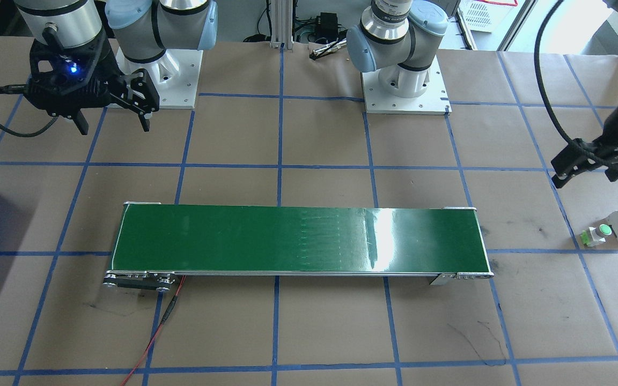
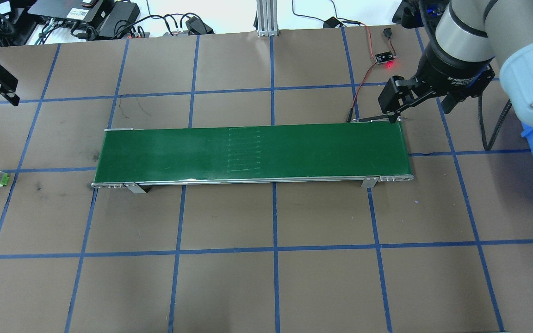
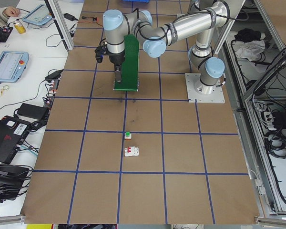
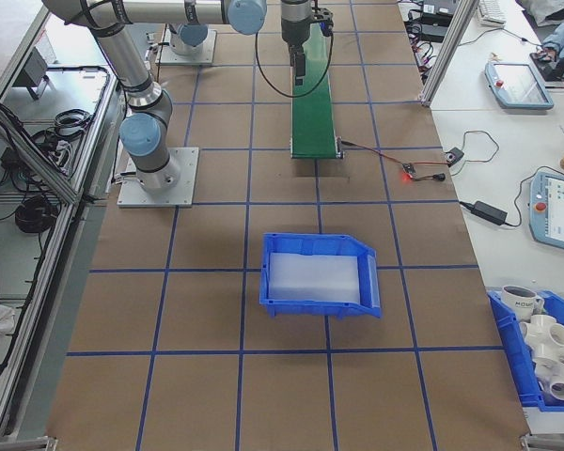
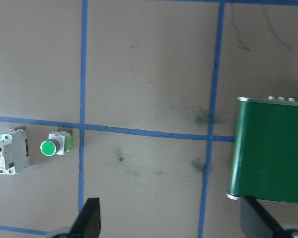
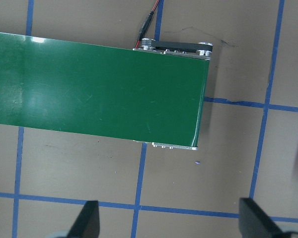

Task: Move button from left to right

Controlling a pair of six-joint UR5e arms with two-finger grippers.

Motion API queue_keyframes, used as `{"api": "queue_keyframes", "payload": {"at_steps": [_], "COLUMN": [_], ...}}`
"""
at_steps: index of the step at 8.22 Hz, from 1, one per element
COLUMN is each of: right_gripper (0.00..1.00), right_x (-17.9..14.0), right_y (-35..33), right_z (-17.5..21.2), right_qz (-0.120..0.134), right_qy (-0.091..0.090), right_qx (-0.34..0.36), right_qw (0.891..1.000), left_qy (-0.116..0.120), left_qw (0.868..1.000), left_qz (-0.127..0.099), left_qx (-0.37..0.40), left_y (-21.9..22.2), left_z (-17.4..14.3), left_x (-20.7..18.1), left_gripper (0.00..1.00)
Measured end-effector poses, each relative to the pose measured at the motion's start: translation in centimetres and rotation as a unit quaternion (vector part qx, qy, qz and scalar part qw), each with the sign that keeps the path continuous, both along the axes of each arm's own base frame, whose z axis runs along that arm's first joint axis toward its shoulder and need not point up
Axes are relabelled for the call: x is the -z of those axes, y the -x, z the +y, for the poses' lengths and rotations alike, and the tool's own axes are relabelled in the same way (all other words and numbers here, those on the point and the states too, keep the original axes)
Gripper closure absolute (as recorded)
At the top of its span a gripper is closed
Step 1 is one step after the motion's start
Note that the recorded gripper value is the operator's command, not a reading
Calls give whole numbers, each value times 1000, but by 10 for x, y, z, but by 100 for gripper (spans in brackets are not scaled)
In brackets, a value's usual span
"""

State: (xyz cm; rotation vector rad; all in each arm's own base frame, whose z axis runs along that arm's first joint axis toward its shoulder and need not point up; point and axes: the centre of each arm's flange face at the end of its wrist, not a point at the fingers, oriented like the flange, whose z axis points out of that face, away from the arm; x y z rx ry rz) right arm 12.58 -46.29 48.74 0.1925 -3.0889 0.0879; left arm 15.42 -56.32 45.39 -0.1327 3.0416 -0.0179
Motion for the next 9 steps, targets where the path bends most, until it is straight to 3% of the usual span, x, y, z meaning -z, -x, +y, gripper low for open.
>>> {"api": "queue_keyframes", "payload": {"at_steps": [2,5,7,9], "right_gripper": [0,0,0,0], "right_x": [0,0,0,0], "right_y": [0,0,0,0], "right_z": [0,0,0,0], "right_qz": [0,-1,-1,-1], "right_qy": [0,0,0,0], "right_qx": [0,0,0,0], "right_qw": [1000,1000,1000,1000], "left_qy": [-18,-40,-51,-81], "left_qw": [1000,998,997,995], "left_qz": [9,23,30,20], "left_qx": [1,33,49,57], "left_y": [-79,-158,-185,-197], "left_z": [-10,-15,-16,-15], "left_x": [56,137,179,205], "left_gripper": [0,0,0,0]}}
